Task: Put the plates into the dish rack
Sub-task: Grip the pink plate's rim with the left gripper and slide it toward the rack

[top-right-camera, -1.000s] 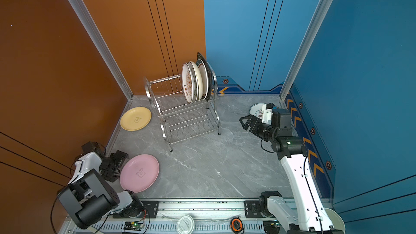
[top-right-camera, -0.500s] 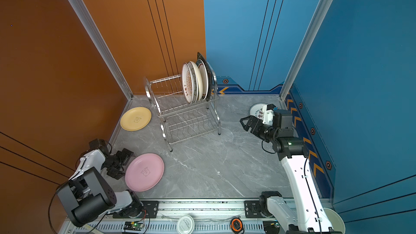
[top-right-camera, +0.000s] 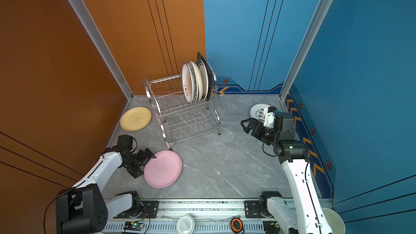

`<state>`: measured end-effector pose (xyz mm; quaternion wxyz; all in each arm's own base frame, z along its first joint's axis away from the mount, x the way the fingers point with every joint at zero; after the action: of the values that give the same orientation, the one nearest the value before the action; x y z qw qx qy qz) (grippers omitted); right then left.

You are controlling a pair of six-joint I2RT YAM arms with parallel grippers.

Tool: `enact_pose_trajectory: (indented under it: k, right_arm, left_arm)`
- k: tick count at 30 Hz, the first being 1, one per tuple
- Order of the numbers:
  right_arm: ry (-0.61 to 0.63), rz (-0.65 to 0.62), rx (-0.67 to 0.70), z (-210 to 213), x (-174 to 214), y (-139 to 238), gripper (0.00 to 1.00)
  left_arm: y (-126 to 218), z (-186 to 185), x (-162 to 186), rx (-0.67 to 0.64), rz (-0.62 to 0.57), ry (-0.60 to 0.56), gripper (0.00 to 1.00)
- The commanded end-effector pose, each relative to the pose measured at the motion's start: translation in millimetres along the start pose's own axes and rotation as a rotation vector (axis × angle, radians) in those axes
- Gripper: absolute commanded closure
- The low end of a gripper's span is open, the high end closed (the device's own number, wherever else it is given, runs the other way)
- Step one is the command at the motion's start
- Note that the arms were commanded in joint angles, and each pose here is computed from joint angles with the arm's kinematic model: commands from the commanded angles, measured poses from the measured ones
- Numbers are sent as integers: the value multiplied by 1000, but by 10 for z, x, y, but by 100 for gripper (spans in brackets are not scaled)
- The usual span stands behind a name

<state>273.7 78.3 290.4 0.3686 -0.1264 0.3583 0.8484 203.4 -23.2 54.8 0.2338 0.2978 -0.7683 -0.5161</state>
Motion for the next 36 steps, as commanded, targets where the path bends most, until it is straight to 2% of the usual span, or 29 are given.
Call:
enact_pose_trajectory:
  k: [1,7,12,15,19,23,28,36]
  right_arm:
    - [10,11,8,-49,69,27,5]
    - [9,11,4,-42,85,48,5]
    - [12,18,2,-38,112,67,5]
    - [12,21,0,-38,116,67,4]
    - [14,25,-2,-40,123,61,4]
    - [13,23,-2,-40,124,66,4]
    - [11,26,-1,-54,141,64,4]
    - [9,26,-4,-54,154,70,4]
  left_arm:
    - [-40,-90,152,-9,30,-7,2]
    - [-6,-259,310,-15,35,-141,2]
    - [143,-104,226,-139,-32,-297,1]
    - [167,-110,169,-193,-77,-354,9]
    - [126,-75,153,-261,-95,-420,30]
    - [66,-46,185,-315,-93,-465,46]
    - [6,23,190,-343,-109,-464,55]
    - [-158,156,237,-332,-110,-437,59]
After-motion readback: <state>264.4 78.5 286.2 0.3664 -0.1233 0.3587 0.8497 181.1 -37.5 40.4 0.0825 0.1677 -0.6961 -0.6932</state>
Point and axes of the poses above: each gripper's point midway between its finger pads, its own y axis back along the fingers, its own z axis along the line the jaws close on, x = y × z, the point moved 1 cm from there along y, back along the fingers, and after that the axes turned 5 degrees about -y, right-handed, at the moved point
